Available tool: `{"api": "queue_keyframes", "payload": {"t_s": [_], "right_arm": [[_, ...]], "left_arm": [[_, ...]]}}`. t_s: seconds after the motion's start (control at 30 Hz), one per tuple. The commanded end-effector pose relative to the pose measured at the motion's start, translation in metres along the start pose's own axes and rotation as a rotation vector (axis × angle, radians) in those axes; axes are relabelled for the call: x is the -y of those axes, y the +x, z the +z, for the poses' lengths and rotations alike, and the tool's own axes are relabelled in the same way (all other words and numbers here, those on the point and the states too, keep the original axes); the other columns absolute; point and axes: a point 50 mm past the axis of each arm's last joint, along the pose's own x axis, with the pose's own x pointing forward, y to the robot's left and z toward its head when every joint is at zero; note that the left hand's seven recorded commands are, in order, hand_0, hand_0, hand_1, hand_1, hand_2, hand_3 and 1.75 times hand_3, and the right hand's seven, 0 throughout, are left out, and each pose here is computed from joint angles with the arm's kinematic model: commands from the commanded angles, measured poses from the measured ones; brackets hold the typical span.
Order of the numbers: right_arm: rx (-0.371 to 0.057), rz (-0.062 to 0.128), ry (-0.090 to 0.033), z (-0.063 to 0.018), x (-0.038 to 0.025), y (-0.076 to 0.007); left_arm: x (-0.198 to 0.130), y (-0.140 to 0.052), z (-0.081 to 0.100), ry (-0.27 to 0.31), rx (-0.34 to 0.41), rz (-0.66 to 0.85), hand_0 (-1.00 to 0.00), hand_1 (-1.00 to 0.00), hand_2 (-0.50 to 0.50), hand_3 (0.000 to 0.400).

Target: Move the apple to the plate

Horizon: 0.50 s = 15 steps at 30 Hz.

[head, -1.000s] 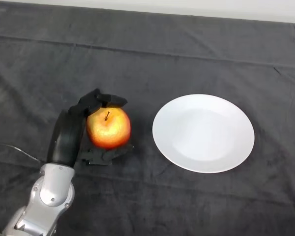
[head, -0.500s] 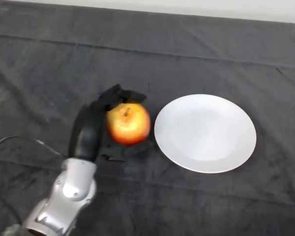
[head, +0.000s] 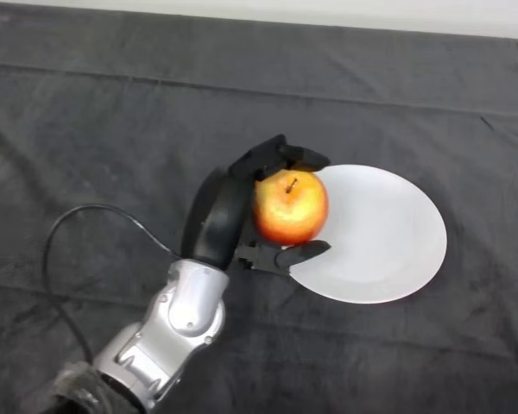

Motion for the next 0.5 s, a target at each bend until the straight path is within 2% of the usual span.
{"api": "queue_keyframes", "payload": {"t_s": [0.03, 0.5], "right_arm": [[0.015, 0.022, 0.015, 0.0005, -0.0080, 0.0027], [0.016, 0.022, 0.018, 0.0005, -0.0079, 0.0028]], "left_arm": [[0.001, 0.013, 0.005, 0.011, 0.029, -0.005, -1.00, -1.00, 0.00, 0.400], [0.030, 0.023, 0.006, -0.010, 0.014, -0.091, -1.00, -1.00, 0.00, 0.400]]}}
